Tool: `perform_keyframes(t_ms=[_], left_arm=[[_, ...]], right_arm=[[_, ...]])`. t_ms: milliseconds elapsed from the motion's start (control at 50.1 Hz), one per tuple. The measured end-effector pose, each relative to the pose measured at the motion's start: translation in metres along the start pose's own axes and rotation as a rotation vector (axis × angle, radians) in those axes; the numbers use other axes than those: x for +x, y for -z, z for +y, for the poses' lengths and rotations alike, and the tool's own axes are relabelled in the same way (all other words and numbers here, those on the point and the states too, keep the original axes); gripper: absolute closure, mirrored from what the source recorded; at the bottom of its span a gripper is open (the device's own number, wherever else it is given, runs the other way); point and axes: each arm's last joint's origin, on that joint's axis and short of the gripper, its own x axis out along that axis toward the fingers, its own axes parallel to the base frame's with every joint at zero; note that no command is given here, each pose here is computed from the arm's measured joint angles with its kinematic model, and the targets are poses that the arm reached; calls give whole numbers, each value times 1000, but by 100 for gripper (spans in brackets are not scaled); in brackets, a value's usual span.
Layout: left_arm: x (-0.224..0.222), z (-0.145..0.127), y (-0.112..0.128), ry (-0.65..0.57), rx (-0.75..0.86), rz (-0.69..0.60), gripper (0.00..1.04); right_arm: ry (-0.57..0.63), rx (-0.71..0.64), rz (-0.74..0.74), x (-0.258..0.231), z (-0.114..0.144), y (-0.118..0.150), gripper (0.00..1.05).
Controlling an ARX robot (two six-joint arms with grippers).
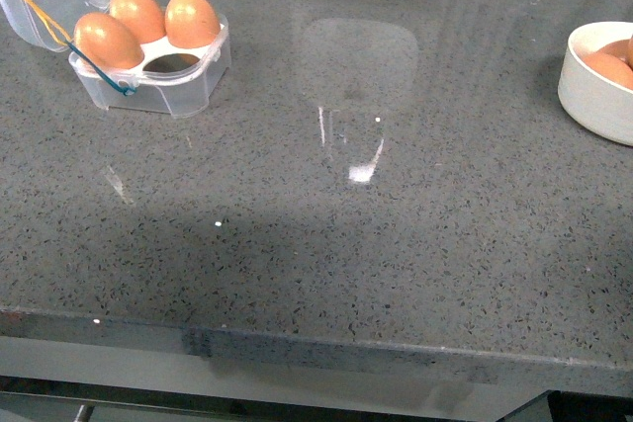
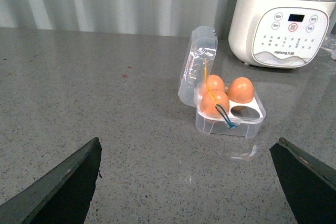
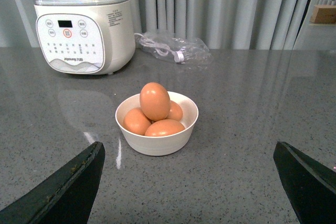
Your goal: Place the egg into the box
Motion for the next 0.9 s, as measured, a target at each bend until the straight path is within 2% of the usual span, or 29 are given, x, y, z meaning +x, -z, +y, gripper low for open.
perform_keyframes(t_ms=[898], left_arm=[[0, 0, 0, 0, 0, 0, 7]], right_arm=[[0, 0, 0, 0, 0, 0, 7]])
